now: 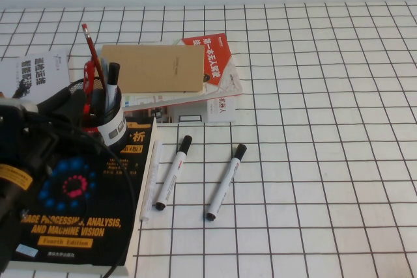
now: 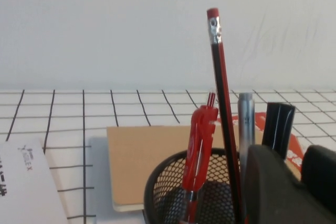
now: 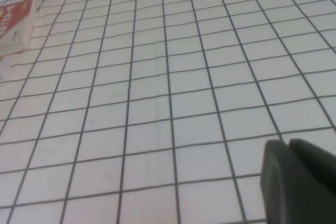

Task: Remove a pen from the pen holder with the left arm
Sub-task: 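Take a marker out of the pen holder and lay it on the table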

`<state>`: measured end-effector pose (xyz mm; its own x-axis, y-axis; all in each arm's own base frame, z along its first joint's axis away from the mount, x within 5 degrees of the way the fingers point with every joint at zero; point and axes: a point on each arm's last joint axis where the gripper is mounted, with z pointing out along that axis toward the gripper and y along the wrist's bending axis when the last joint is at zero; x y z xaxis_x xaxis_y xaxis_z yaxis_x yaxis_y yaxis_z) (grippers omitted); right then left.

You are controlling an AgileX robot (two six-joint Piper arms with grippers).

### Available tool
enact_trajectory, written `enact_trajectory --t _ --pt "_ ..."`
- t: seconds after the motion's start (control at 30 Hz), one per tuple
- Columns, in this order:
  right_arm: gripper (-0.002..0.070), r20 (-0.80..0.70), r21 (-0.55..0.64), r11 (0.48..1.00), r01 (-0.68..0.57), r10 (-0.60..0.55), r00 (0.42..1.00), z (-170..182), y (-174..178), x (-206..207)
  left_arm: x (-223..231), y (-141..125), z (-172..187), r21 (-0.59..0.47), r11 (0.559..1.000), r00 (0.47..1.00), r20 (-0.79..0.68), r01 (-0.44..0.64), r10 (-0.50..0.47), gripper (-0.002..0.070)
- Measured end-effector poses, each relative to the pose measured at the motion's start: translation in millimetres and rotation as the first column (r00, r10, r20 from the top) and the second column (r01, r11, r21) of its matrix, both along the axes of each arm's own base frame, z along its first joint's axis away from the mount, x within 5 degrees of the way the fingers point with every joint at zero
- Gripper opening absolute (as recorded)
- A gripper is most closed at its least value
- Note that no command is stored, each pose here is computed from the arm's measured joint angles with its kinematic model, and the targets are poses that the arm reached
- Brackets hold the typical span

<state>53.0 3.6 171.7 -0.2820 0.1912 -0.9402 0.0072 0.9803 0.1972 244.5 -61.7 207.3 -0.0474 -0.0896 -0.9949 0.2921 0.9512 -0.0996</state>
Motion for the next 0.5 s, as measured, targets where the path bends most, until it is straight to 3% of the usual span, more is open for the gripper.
enact_trajectory --t 0.37,0.5 --pt "-0.0017 0.000 0.000 1.000 0.000 0.000 1.000 0.0 0.0 0.0 -9.3 2.1 23.8 -0.019 1.000 0.996 0.089 0.000 0.001 0.0098" --pt "-0.0016 0.000 0.000 1.000 0.000 0.000 1.000 0.0 0.0 0.0 -19.8 4.7 39.5 0.022 1.000 0.993 0.116 -0.007 0.004 0.0098"
